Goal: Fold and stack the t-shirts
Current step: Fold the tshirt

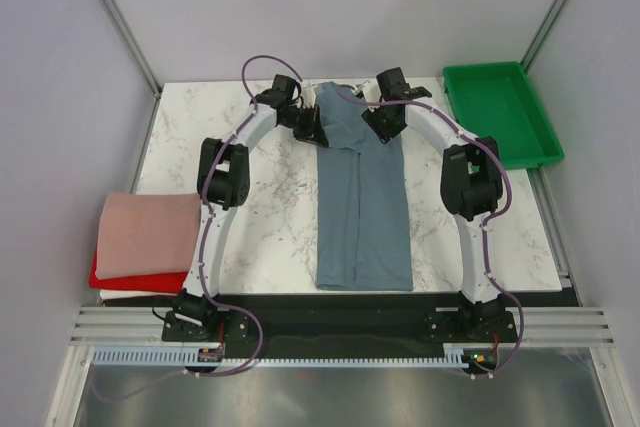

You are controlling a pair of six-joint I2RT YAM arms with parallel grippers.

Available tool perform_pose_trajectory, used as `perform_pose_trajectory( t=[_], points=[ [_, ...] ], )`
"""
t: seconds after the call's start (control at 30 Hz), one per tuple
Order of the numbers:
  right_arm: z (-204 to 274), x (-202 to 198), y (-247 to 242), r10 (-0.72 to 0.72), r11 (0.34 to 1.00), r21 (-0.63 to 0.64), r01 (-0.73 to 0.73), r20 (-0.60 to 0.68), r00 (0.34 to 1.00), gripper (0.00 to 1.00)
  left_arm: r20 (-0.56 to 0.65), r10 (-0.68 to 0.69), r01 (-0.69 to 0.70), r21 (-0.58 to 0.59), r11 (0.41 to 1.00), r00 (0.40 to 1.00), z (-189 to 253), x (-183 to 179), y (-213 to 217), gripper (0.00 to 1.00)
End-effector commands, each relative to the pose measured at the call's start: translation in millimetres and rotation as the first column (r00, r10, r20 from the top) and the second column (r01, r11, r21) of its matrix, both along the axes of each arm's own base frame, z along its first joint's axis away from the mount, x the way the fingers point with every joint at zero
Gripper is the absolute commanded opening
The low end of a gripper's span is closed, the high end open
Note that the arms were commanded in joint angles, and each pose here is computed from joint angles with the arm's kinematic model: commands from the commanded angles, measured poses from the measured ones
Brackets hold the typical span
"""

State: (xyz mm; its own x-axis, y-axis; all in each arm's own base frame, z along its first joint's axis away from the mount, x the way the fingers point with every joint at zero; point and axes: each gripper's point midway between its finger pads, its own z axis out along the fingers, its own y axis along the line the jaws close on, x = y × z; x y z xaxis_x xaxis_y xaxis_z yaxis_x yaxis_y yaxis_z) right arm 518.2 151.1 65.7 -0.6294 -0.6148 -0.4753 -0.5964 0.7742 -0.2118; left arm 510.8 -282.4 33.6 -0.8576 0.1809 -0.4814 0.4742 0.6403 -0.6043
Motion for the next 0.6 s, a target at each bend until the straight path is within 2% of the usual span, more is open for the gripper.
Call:
perform_pose_trajectory(
  t=[0.0, 0.1, 0.23, 0.57],
  points=[
    [-7, 1, -3, -0.002, 1.0, -0.019, 0.002, -0.001, 1.0, 0.51, 0.078, -0.034, 0.041, -0.089, 0.995, 0.996, 52, 3, -13, 0.06],
    [-8, 2, -2, -0.001, 1.0, -0.019, 0.001, -0.001, 1.0, 0.51, 0.109, -0.038, 0.049, -0.101, 0.994, 0.993, 72, 2, -11, 0.02],
    [-7, 3, -2, -0.001, 1.0, -0.018, 0.001, 0.001, 1.0, 0.51, 0.116, -0.026, 0.039, -0.104, 0.994, 0.993, 86, -1, -3, 0.02],
    [-6, 4, 1, 0.004, 1.0, -0.005, -0.004, 0.004, 1.0, 0.51, 0.102, -0.035, 0.043, -0.076, 0.996, 0.994, 92, -16, 14, 0.02]
  ],
)
